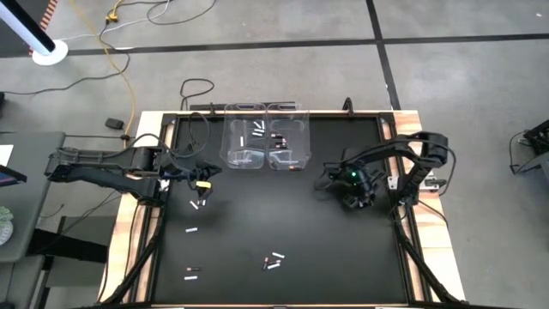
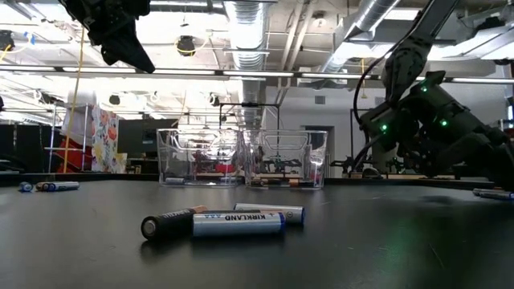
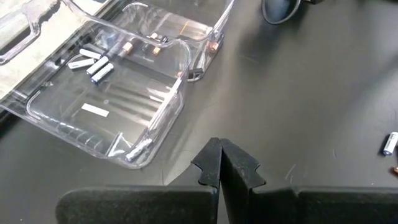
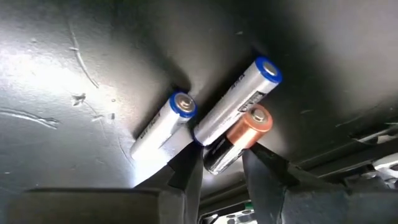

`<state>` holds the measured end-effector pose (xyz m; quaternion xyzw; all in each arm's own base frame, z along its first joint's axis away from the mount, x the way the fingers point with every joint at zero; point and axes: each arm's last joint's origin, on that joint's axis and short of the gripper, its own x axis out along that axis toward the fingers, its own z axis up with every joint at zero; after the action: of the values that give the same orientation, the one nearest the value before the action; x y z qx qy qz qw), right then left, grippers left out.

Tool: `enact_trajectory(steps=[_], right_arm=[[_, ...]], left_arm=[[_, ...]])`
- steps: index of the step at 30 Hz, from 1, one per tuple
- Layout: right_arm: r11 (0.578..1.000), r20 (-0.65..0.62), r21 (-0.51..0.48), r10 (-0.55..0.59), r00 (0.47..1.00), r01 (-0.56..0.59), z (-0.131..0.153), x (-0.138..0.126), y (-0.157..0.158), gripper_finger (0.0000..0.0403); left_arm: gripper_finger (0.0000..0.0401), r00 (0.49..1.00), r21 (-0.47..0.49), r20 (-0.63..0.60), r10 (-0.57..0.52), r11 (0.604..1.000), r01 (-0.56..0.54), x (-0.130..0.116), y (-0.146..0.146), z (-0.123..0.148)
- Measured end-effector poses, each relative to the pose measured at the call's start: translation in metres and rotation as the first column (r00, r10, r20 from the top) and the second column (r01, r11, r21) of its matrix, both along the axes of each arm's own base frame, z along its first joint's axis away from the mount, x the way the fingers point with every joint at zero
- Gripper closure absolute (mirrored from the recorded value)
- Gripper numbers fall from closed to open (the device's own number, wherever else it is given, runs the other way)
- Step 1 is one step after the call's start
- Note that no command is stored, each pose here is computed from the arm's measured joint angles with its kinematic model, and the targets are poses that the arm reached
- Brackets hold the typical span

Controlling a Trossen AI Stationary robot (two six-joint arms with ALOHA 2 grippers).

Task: Sort batteries
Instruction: Put the black battery into the right transparent bin

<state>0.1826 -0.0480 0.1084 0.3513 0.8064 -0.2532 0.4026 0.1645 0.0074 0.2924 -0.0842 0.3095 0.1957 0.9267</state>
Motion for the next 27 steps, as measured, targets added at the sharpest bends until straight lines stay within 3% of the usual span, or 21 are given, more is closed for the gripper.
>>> enact_trajectory(steps=[10, 17, 27], right_arm=[[1.0, -0.002, 0.012, -0.011, 1.0, 0.011, 0.0, -0.001, 0.001, 0.0337], [1.0, -0.026, 0.028, -0.007, 1.0, 0.007, 0.007, 0.003, 0.002, 0.0344], [0.998, -0.007, -0.018, -0.066, 0.998, 0.066, 0.051, 0.001, 0.006, 0.0345]], left_arm=[[0.0401, 1.0, 0.001, -0.001, -0.001, 1.0, 0.001, 0.0, 0.0, 0.0], [0.0401, 1.0, 0.005, -0.003, -0.004, 1.0, 0.004, 0.0, 0.0, 0.0], [0.0401, 1.0, 0.006, -0.003, -0.005, 1.0, 0.005, 0.0, 0.0, 0.0]])
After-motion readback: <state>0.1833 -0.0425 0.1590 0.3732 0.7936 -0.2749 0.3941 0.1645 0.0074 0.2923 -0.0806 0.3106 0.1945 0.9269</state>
